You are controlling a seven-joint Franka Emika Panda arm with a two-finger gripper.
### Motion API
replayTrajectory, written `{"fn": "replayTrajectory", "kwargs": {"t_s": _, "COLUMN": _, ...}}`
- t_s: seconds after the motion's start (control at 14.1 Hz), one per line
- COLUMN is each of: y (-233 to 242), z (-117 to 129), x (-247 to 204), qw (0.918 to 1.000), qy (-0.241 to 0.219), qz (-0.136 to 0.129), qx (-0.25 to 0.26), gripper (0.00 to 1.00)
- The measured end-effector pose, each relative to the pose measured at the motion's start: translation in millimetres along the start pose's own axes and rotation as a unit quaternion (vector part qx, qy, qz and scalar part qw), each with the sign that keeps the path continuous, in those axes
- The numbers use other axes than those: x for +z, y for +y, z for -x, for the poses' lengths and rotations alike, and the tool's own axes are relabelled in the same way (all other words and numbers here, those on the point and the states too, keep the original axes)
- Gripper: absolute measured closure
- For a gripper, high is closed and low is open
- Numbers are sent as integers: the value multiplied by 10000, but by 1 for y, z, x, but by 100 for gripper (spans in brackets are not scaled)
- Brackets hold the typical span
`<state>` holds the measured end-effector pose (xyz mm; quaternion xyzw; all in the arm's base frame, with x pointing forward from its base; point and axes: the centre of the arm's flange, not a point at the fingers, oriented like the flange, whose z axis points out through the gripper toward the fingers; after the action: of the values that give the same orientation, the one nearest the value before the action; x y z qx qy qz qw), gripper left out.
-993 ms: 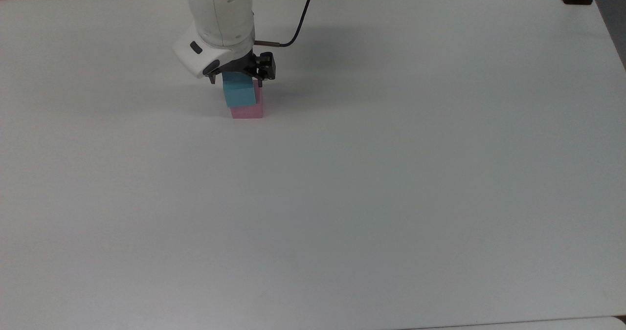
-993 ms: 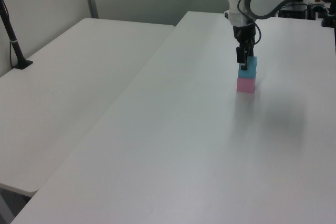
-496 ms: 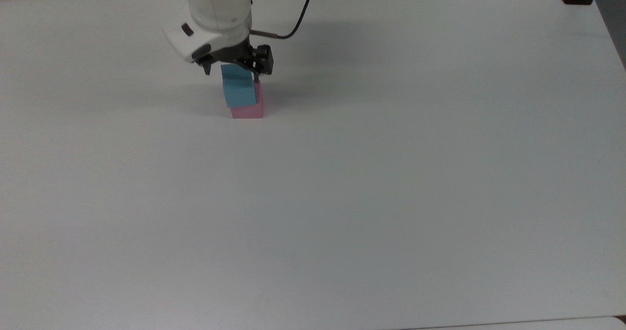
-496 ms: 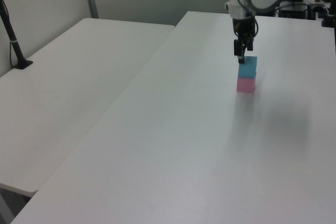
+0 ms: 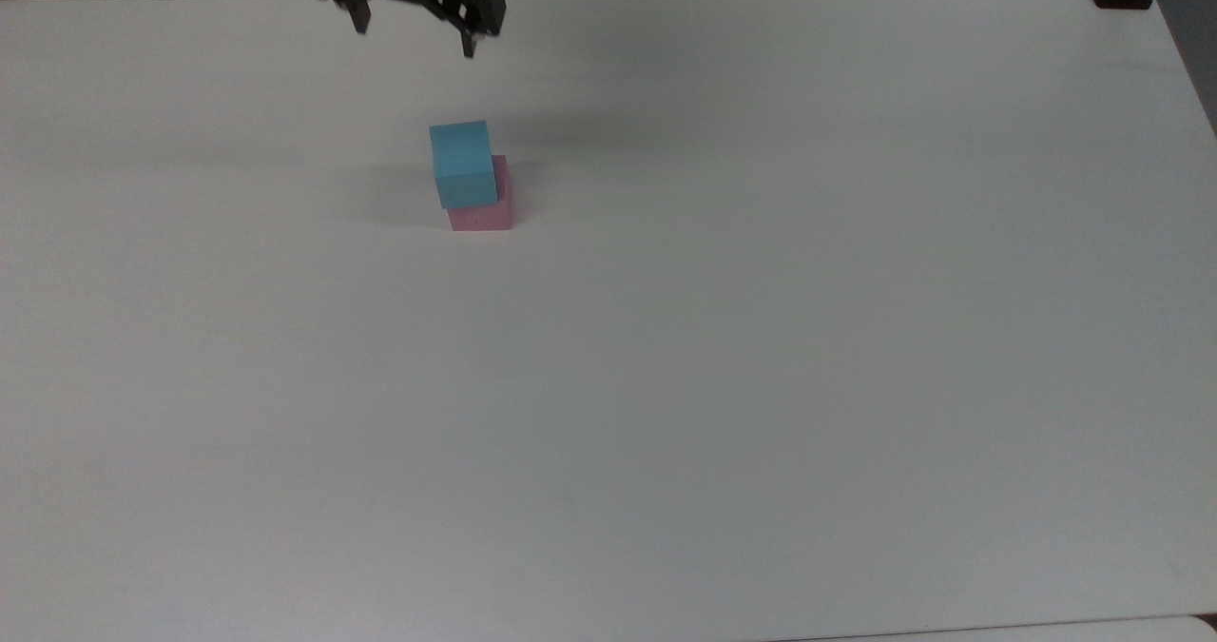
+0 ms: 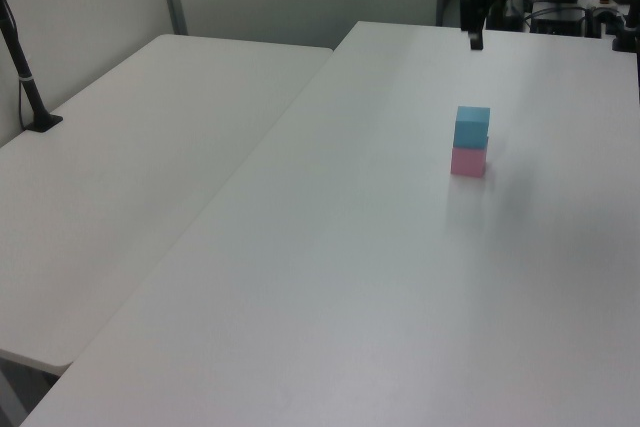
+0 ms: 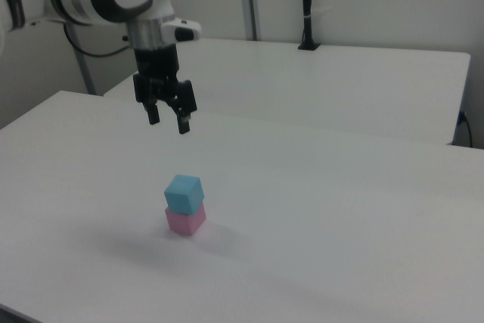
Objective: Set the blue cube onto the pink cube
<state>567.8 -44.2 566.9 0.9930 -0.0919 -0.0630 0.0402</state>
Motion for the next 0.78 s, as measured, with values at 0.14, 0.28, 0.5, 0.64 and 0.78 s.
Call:
{"fn": "replayTrajectory", "kwargs": {"t_s": 0.14, "y": 16, "z": 15, "x": -19, "qw": 9999, "qy": -56, "qz": -56, "qx": 148, "gripper": 0}}
{"fn": "replayTrajectory", "kwargs": {"t_s": 0.28, "y": 37, "z": 30, "x": -38, "qw": 9992, "qy": 11, "qz": -201, "qx": 354, "gripper": 0}}
{"fn": "replayTrajectory", "kwargs": {"t_s": 0.5, "y": 52, "z": 39, "x": -51, "qw": 9995, "qy": 160, "qz": -267, "qx": 94, "gripper": 0}}
{"fn": "replayTrajectory", "kwargs": {"t_s": 0.64, "y": 53, "z": 35, "x": -54, "qw": 9985, "qy": 373, "qz": -267, "qx": -297, "gripper": 0}}
{"fn": "replayTrajectory", "kwargs": {"t_s": 0.78, "y": 53, "z": 31, "x": -55, "qw": 9971, "qy": 504, "qz": -256, "qx": -508, "gripper": 0}}
